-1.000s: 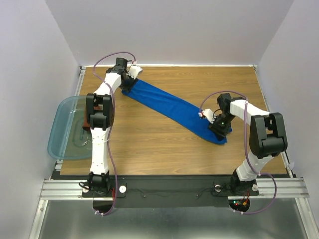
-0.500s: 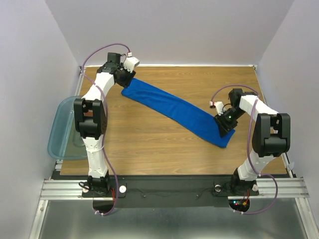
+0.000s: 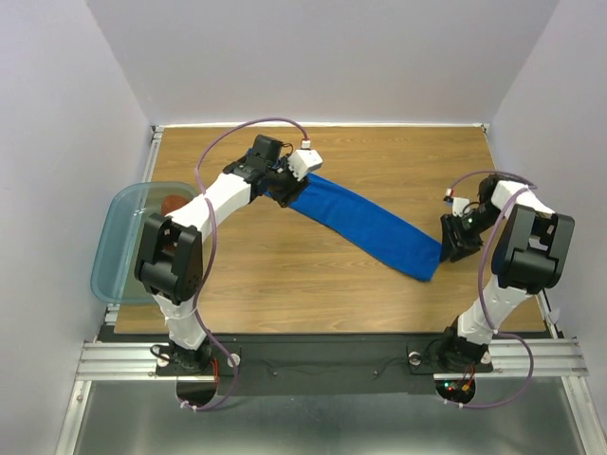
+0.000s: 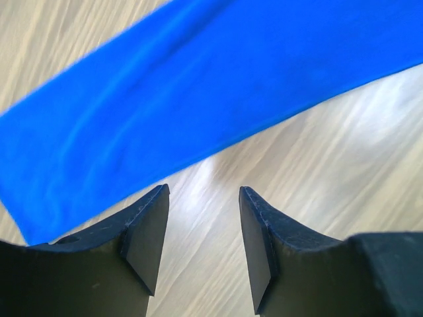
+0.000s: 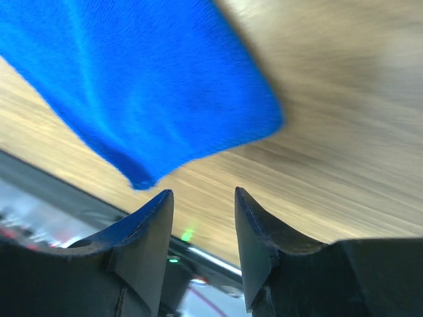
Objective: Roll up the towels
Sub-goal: Fold the towel
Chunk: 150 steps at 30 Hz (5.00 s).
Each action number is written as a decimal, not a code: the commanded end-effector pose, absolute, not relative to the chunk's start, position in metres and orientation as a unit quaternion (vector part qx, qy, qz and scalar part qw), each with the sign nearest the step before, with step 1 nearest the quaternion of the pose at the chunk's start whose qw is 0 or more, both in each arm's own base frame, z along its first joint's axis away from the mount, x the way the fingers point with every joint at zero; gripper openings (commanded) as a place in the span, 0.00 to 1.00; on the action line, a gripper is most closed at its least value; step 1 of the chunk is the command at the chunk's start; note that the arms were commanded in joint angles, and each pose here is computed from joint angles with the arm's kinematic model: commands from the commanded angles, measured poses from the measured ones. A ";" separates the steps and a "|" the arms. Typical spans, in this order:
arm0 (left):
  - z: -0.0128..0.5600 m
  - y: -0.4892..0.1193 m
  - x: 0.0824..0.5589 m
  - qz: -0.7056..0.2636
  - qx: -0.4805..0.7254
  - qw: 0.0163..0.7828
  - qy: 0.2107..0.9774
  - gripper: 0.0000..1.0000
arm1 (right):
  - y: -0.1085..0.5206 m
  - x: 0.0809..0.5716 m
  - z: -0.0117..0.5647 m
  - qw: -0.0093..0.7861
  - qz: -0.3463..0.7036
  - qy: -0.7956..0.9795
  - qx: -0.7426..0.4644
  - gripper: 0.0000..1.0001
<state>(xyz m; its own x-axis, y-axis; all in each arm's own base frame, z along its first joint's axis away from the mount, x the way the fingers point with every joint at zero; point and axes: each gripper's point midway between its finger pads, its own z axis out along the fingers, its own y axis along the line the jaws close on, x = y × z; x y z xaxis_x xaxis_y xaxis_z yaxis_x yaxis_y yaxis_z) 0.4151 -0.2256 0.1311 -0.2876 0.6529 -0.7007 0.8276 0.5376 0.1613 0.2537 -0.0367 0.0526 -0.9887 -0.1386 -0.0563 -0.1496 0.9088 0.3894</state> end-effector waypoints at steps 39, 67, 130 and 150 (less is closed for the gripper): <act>0.155 -0.204 0.412 -0.098 0.424 0.438 0.786 0.60 | -0.030 0.236 0.053 -0.035 0.302 0.951 -0.047 0.41; 0.048 -0.200 0.558 -0.096 0.196 0.360 0.907 0.50 | 0.033 0.271 -0.009 -0.047 0.220 0.947 -0.231 0.18; 0.214 -0.157 0.436 -0.249 0.212 0.492 0.807 0.63 | 0.330 0.620 0.107 0.437 0.334 0.829 -0.104 0.01; 0.196 -0.139 0.435 -0.226 0.204 0.475 0.826 0.63 | 0.223 0.653 0.043 0.454 0.190 0.867 0.077 0.01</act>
